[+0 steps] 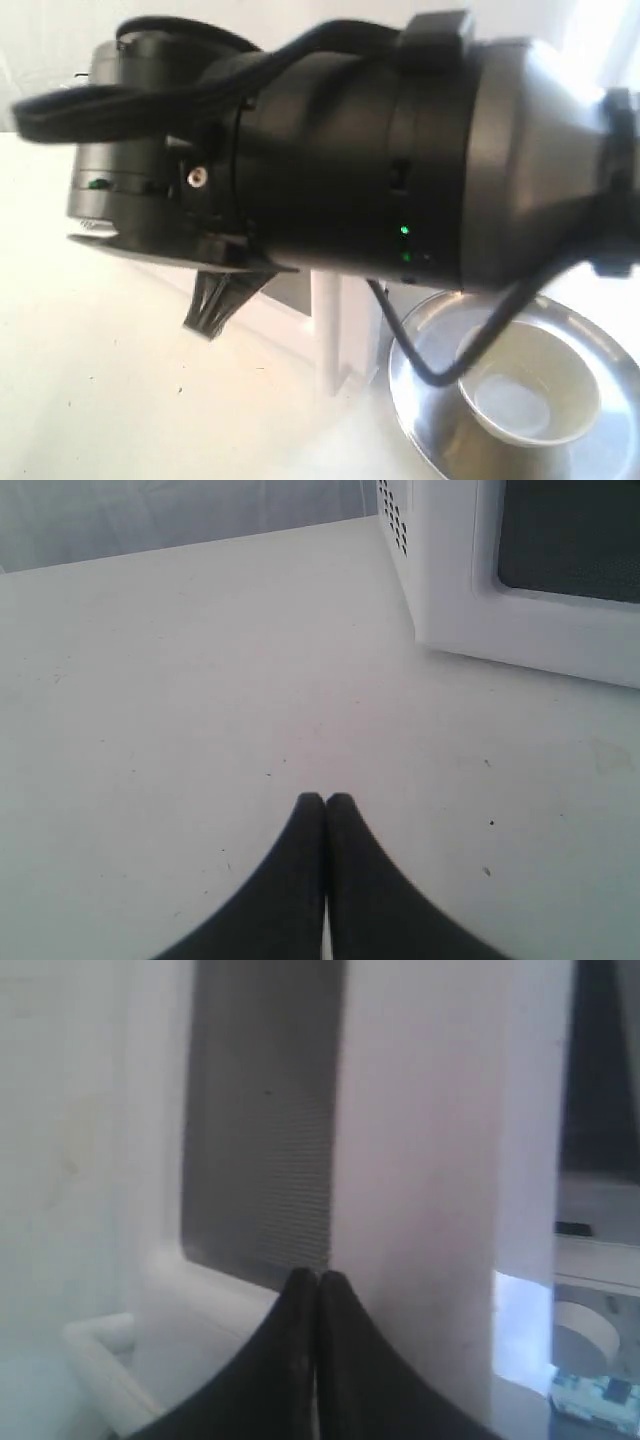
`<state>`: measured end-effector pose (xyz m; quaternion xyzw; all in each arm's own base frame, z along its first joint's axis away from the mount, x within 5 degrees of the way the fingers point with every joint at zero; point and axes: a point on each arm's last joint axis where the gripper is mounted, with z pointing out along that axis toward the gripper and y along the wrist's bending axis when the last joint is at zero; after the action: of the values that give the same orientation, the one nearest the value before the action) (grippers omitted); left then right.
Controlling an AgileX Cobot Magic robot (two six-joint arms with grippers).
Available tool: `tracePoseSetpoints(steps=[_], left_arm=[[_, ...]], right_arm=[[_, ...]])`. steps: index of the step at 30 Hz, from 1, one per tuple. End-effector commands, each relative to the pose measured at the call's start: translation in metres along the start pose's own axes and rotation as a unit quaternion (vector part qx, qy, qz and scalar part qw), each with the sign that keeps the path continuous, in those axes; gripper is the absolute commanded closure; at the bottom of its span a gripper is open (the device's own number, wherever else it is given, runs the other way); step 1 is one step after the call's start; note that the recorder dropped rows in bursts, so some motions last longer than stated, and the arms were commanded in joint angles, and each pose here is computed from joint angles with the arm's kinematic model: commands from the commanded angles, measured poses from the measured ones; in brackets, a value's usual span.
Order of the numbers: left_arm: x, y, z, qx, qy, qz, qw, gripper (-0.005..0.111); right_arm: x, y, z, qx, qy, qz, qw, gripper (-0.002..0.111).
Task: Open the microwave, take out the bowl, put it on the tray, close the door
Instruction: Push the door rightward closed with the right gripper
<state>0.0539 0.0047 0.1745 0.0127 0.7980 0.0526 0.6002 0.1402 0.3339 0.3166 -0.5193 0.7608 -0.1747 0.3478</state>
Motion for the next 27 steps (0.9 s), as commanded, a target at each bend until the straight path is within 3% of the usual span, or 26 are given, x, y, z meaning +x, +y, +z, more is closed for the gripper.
tracePoseSetpoints(steps=[1, 8, 13, 20, 24, 27], left_arm=[[0.001, 0.000, 0.000, 0.001, 0.000, -0.005, 1.000, 0.107], [0.001, 0.000, 0.000, 0.001, 0.000, -0.005, 1.000, 0.107], [0.001, 0.000, 0.000, 0.001, 0.000, -0.005, 1.000, 0.107], [0.001, 0.000, 0.000, 0.001, 0.000, -0.005, 1.000, 0.107], [0.001, 0.000, 0.000, 0.001, 0.000, -0.005, 1.000, 0.107], [0.001, 0.000, 0.000, 0.001, 0.000, -0.005, 1.000, 0.107]], right_arm=[[0.007, -0.039, 0.036, 0.092, 0.029, 0.072, 0.993, 0.108], [0.006, -0.026, 0.026, 0.066, 0.025, 0.065, 0.995, 0.108], [-0.007, -0.017, 0.019, 0.046, -0.043, 0.050, 0.997, 0.108], [-0.012, -0.035, 0.061, 0.046, -0.066, 0.059, 0.995, 0.108], [0.007, -0.065, 0.114, 0.128, 0.014, 0.079, 0.988, 0.108], [0.023, -0.072, 0.131, 0.171, 0.083, 0.086, 0.978, 0.108]])
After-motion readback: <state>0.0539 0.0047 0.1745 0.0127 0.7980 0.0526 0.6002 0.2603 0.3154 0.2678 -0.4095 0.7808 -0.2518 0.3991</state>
